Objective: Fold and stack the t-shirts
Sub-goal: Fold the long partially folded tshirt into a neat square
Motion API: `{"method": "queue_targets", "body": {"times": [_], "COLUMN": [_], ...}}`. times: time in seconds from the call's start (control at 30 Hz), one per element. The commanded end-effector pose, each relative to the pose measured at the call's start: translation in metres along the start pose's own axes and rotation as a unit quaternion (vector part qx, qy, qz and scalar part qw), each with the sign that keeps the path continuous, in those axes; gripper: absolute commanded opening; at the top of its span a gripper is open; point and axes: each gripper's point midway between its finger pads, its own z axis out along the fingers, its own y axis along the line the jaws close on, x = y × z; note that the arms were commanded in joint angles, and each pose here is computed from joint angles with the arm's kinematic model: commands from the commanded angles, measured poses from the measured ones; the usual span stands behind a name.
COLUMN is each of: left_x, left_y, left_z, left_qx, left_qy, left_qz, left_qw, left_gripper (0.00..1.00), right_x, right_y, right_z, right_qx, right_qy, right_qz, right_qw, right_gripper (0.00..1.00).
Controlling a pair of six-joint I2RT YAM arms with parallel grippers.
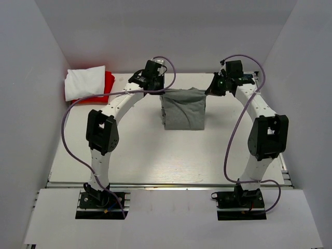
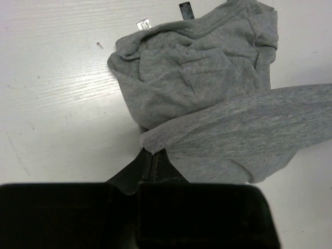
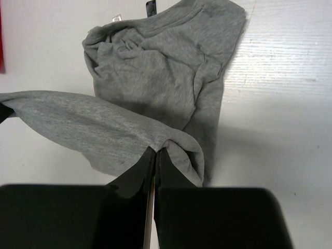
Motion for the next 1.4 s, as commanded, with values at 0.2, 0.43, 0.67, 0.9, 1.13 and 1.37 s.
{"method": "queue_targets", "body": {"times": [0.2, 0.43, 0.67, 0.9, 1.13, 1.37], "left_x": [-0.032, -0.055, -0.08, -0.037, 0.026, 0.052], "left_y": [0.017, 0.029, 0.053, 0.042, -0.006, -0.003], "left_z": [0.033, 0.068, 0.093, 0.054, 0.06, 0.075], "left_qx": [-0.004, -0.004, -0.008, 0.046, 0.182, 0.189], "left_qy": [-0.046, -0.086, -0.105, -0.081, 0.015, 0.034], "left_qz": [-0.001, -0.011, -0.057, -0.024, 0.006, -0.003], "left_qw": [0.999, 0.996, 0.993, 0.995, 0.983, 0.981], "left_gripper": [0.0, 0.07, 1.0, 1.0, 1.0, 1.0], "right_x": [-0.042, -0.056, -0.097, -0.048, 0.006, 0.031], "right_y": [-0.012, -0.018, -0.006, -0.008, -0.006, -0.009], "right_z": [0.031, 0.076, 0.099, 0.046, 0.032, 0.021], "right_qx": [-0.018, -0.046, -0.082, -0.062, -0.081, -0.085], "right_qy": [-0.048, -0.065, -0.11, -0.113, -0.063, -0.046], "right_qz": [0.003, 0.005, -0.043, -0.057, -0.056, -0.054], "right_qw": [0.999, 0.997, 0.99, 0.99, 0.993, 0.994], "right_gripper": [0.0, 0.0, 0.9, 0.9, 0.9, 0.9]}}
